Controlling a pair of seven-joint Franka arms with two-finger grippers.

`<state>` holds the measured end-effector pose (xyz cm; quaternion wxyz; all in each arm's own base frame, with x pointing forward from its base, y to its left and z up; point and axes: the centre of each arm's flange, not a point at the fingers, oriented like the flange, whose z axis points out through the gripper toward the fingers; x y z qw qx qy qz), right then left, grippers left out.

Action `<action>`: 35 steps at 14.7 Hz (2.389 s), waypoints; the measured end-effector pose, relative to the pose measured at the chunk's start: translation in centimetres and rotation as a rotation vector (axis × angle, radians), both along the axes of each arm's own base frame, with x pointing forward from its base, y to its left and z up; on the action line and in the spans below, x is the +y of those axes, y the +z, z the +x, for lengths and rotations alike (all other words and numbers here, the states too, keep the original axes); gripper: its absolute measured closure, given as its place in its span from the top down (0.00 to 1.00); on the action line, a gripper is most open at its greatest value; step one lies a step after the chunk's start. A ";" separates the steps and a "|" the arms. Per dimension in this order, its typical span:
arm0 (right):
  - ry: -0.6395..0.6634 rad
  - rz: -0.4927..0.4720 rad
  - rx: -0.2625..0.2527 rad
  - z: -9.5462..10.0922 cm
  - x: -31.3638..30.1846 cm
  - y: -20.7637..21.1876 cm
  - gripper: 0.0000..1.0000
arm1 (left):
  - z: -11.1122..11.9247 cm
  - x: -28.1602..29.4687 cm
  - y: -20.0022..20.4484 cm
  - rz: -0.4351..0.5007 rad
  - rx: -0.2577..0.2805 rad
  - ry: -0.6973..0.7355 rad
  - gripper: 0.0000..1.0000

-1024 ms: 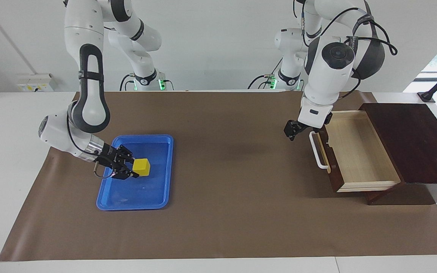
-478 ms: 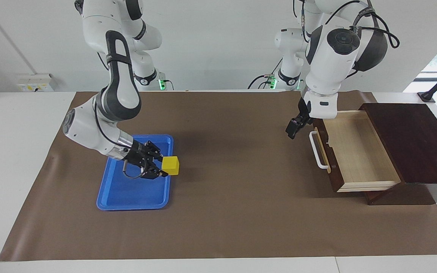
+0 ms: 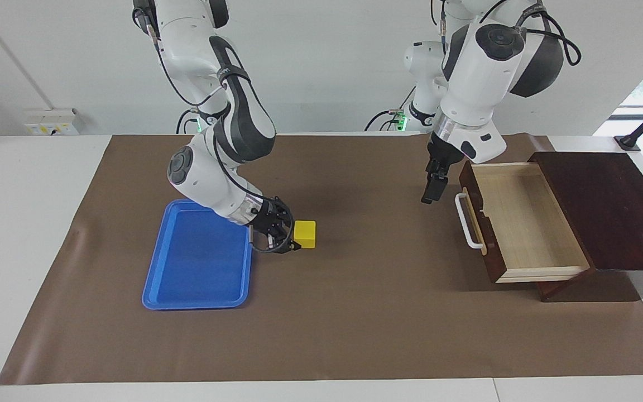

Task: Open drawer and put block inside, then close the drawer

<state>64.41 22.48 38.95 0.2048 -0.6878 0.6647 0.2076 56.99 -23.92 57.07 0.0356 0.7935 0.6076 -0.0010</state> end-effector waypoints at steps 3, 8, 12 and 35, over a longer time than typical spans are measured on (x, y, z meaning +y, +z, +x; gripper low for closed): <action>-0.024 0.028 -0.011 0.0 1.1 0.4 0.56 | 0.0 -2.6 -2.1 -0.005 0.033 0.178 1.00; -0.040 0.053 -0.014 -0.3 2.7 0.6 0.56 | 1.3 -9.7 -4.9 -0.023 0.039 0.262 1.00; -0.036 0.054 -0.018 -0.5 3.4 0.5 0.56 | 2.9 -14.2 -7.6 0.020 0.046 0.234 1.00; -0.039 0.051 -0.023 -0.5 3.8 0.1 0.56 | 1.0 -23.4 -12.9 0.082 0.000 0.202 0.96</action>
